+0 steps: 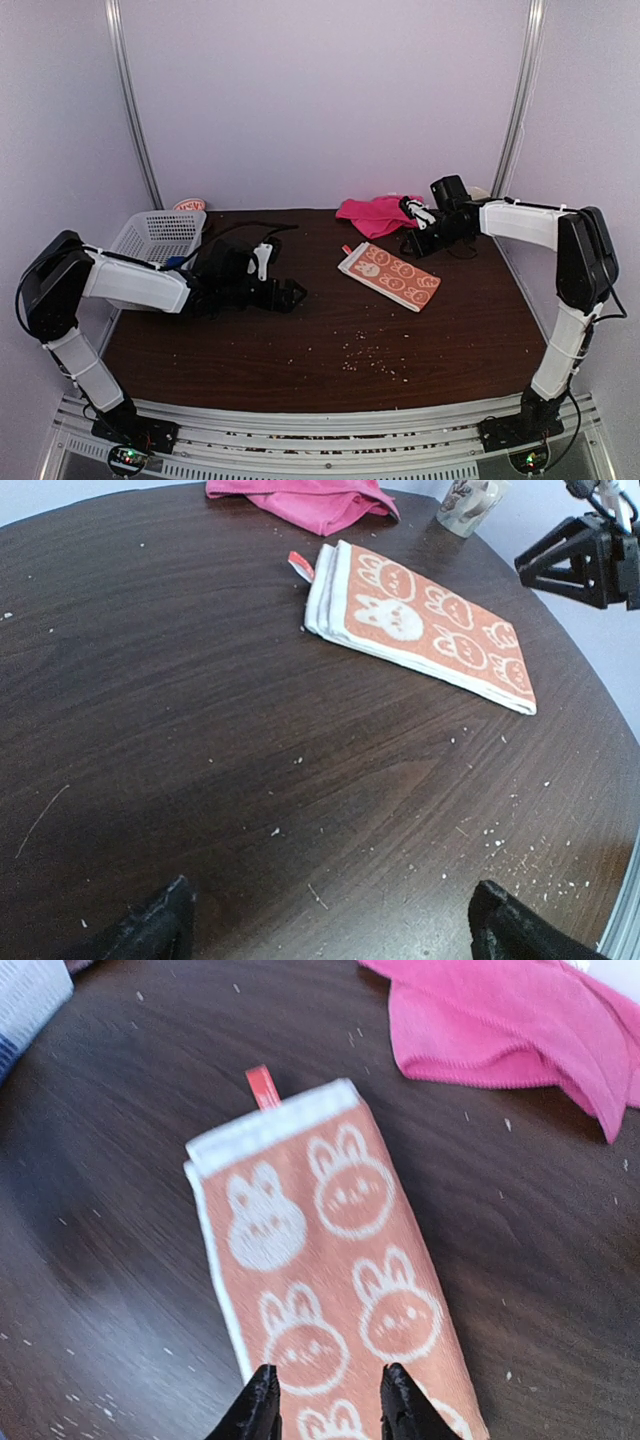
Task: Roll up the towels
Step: Rotate the towel at the center of the board.
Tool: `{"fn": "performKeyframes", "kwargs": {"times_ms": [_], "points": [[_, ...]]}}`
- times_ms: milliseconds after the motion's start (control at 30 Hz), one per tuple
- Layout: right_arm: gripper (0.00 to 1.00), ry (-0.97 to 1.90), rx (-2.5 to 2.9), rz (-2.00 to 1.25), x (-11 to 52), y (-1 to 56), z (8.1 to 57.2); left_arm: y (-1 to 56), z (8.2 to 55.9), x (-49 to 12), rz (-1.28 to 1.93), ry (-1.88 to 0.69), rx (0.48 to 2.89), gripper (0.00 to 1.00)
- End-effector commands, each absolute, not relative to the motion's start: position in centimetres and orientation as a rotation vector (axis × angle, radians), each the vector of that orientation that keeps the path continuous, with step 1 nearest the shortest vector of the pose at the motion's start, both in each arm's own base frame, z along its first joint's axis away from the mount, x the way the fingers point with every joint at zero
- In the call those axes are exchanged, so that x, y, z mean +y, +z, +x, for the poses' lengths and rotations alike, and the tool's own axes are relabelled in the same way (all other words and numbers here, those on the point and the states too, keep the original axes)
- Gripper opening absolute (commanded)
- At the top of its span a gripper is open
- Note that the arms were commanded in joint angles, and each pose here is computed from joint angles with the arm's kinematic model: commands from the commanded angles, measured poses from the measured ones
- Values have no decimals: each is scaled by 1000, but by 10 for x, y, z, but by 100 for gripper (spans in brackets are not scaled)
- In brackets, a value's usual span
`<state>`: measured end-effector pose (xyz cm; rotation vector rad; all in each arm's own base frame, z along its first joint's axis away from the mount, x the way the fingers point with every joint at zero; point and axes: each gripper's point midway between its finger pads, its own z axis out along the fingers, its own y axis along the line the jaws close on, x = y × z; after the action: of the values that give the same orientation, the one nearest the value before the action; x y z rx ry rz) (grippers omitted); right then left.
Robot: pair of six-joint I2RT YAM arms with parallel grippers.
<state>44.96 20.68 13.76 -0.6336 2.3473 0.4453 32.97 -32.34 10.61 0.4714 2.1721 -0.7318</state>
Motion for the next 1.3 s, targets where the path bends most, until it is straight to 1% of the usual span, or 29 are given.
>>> {"fn": "performKeyframes", "kwargs": {"times_ms": [0,167,267,533,733,933,1100,1267], "points": [[36,27,2473,-798,148,94,421,120,327,-322,457,-750,2115,98],[39,-200,2496,-833,117,71,408,123,319,-320,458,-748,2101,98],[42,-273,2507,-840,109,60,406,121,315,-318,455,-747,2102,98],[43,-379,2487,-924,120,44,402,111,306,-307,426,-738,2115,98],[43,-386,2446,-1061,149,36,390,108,304,-304,416,-734,2118,98],[42,-318,2452,-1260,180,14,361,111,304,-302,419,-724,2109,98],[43,-187,2411,-1419,227,6,337,119,304,-298,434,-691,2081,98],[43,-67,2319,-1495,289,20,333,132,304,-296,462,-674,2036,98]]}}
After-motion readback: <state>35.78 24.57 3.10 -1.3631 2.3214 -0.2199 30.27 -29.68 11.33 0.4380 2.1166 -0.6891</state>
